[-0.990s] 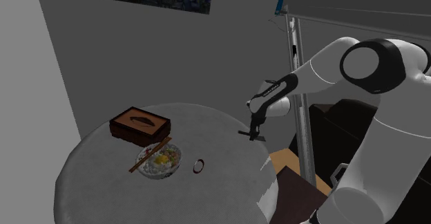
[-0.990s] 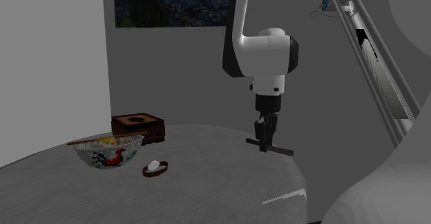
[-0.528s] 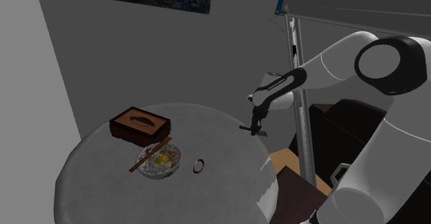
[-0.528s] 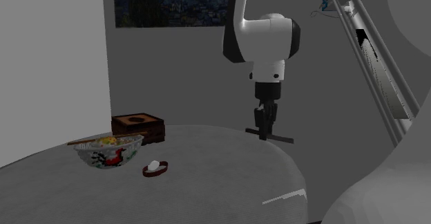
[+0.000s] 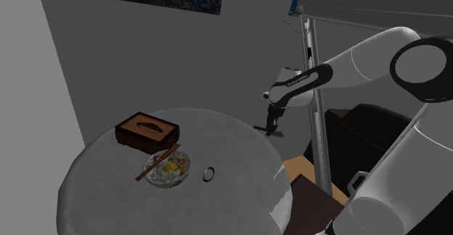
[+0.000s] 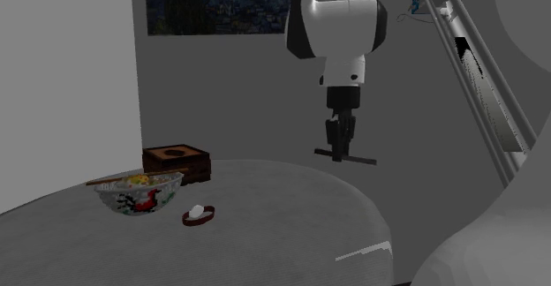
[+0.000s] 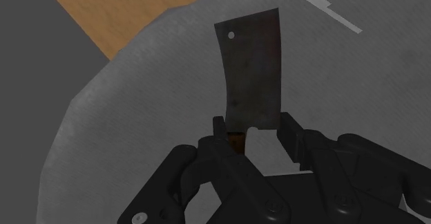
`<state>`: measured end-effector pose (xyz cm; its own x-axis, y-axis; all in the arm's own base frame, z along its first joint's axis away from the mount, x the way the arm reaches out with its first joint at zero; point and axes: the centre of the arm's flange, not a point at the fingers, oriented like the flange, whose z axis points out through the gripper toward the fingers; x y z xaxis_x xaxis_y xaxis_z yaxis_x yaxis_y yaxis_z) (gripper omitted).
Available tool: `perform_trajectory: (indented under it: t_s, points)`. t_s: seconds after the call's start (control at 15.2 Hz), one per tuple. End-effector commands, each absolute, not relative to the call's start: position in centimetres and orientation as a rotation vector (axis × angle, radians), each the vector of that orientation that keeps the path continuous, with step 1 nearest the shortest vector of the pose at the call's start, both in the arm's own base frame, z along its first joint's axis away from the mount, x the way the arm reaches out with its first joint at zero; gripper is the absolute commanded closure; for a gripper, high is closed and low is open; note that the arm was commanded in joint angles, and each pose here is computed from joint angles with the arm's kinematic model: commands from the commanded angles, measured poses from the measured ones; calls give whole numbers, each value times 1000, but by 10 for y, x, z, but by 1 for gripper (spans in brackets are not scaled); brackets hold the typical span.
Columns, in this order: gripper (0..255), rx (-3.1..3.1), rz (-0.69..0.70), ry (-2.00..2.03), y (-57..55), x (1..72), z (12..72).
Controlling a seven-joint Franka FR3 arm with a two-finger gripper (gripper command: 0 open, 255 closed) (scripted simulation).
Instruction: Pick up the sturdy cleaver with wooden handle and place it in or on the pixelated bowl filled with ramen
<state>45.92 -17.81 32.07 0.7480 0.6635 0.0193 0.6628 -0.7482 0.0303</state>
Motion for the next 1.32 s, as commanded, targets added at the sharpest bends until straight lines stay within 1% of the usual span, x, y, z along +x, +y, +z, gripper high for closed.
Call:
perform_trajectory:
  t_s: [0.0,0.26,1.25]
  points:
    - [255,2917,44,1107,-179,460,332]
    - [255,2917,44,1107,-179,460,350]
    - [255,2917,44,1107,13,512,354]
